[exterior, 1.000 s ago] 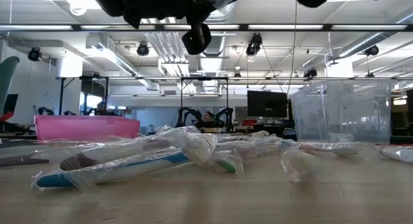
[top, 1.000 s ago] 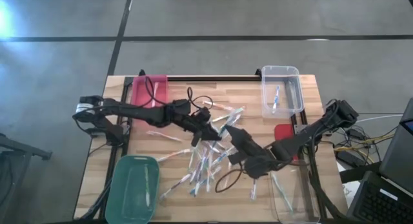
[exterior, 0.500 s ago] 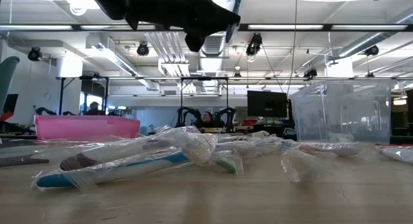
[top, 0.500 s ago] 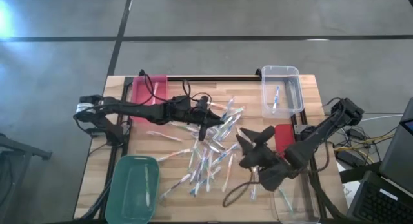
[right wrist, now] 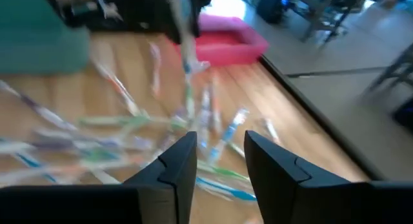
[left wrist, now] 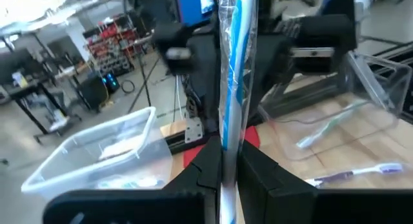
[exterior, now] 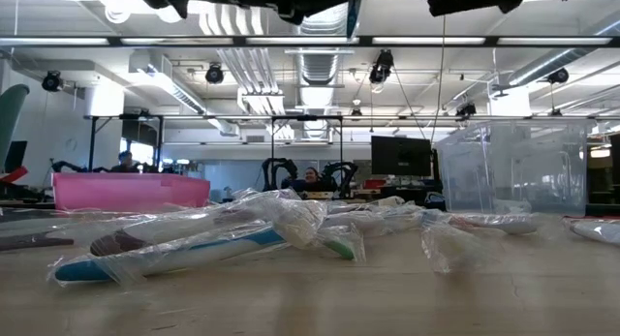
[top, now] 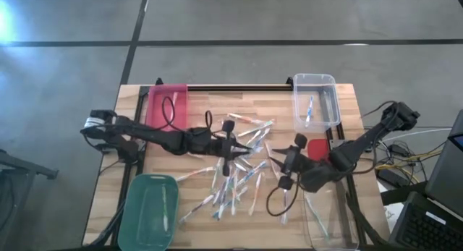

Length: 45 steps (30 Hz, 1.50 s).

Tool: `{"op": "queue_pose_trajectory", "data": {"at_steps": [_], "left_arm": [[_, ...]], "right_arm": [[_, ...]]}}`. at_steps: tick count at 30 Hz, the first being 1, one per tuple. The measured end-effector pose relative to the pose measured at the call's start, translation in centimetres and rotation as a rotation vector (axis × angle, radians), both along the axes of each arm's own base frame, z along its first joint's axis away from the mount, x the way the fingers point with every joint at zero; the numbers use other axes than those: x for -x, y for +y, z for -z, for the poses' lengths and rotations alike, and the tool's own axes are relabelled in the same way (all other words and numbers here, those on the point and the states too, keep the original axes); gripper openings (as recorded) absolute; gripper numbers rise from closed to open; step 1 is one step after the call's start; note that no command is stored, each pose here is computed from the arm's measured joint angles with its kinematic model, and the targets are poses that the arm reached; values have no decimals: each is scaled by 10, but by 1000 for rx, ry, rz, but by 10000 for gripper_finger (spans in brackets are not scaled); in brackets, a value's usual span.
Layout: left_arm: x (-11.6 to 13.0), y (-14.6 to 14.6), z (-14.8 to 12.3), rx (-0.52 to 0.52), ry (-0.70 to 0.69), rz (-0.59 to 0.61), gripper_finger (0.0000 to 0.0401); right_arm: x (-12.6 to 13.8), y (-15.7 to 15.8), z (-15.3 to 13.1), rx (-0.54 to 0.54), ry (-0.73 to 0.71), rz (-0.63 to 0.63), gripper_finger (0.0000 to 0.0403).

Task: Pick & Place Toothbrushes
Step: Put the blue toothbrush into the top transparent bin

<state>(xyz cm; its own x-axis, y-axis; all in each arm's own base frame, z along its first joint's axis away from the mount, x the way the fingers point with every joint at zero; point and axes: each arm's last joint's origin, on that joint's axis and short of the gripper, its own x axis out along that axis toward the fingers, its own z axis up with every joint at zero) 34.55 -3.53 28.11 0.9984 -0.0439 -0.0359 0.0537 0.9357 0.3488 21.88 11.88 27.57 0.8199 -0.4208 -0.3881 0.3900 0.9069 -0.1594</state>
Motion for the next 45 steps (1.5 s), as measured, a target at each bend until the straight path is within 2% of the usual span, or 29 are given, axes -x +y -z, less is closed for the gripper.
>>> {"op": "queue_pose_trajectory", "data": {"at_steps": [4,9,15,20,33,39,45], "left_arm": [[4,-11,4,-5,-52,32,28],[9,-14,10,27,-81,45,28],[14,-15,15,61,-128,73,28],[14,-16,15,84,-128,118,28],[14,-16,16,92,-117,121,30],[15,-18,16,92,-117,129,31],[15,-19,16,90,-117,131,32]], "right_arm": [[1,0,5,-43,-119,-83,116],[-1,2,10,-32,-256,-182,123],[-11,4,16,15,-361,-191,148],[-29,4,17,45,-349,-182,170],[-72,19,-5,166,-333,-202,200],[-83,18,-7,186,-325,-185,181],[-83,18,-10,173,-337,-179,141]]}}
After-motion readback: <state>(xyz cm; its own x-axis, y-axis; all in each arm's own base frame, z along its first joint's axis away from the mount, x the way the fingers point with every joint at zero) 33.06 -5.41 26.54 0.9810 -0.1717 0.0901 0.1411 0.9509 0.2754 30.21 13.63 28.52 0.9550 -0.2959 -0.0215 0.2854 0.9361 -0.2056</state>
